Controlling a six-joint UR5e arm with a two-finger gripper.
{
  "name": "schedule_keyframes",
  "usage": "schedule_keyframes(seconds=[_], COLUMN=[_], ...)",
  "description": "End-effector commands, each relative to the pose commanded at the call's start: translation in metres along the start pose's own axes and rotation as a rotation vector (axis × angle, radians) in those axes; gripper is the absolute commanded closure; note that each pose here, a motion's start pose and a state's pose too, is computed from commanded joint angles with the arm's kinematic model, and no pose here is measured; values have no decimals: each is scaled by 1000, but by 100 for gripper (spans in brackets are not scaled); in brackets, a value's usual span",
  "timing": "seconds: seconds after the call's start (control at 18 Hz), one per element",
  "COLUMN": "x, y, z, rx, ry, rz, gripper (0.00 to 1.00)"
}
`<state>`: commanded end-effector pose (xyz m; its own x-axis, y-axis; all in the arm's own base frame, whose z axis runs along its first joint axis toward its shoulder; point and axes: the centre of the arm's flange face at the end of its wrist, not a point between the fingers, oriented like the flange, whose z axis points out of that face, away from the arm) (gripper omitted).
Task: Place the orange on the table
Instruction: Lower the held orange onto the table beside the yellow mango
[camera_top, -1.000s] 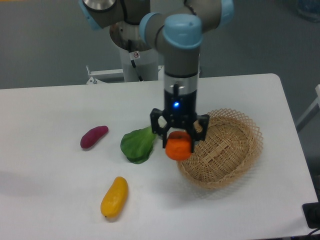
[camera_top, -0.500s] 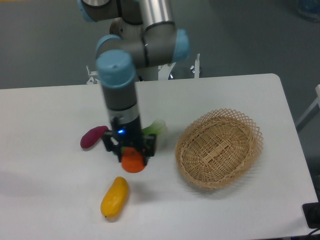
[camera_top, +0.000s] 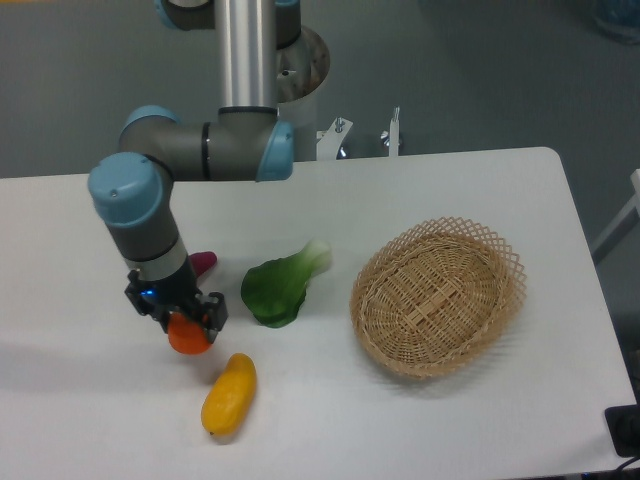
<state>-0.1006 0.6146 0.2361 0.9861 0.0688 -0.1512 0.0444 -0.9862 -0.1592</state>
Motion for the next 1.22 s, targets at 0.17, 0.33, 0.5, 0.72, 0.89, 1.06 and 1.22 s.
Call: schedule_keyframes(seconds=[0.17,0.33,0.5,0.72,0.89,1.06,1.22], x=[9,15,20,22,21,21,16], y=[1,0,-1,0,-3,-3,-7], z=[8,15,23,34,33,33,26], rx=[-13,-23,-34,-49,-46,-47,-34], ry=[7,13,16,20,17,16,-6], rz=[14,27,39,40,40,40,40], gripper=[25,24,21,21,15,0,0])
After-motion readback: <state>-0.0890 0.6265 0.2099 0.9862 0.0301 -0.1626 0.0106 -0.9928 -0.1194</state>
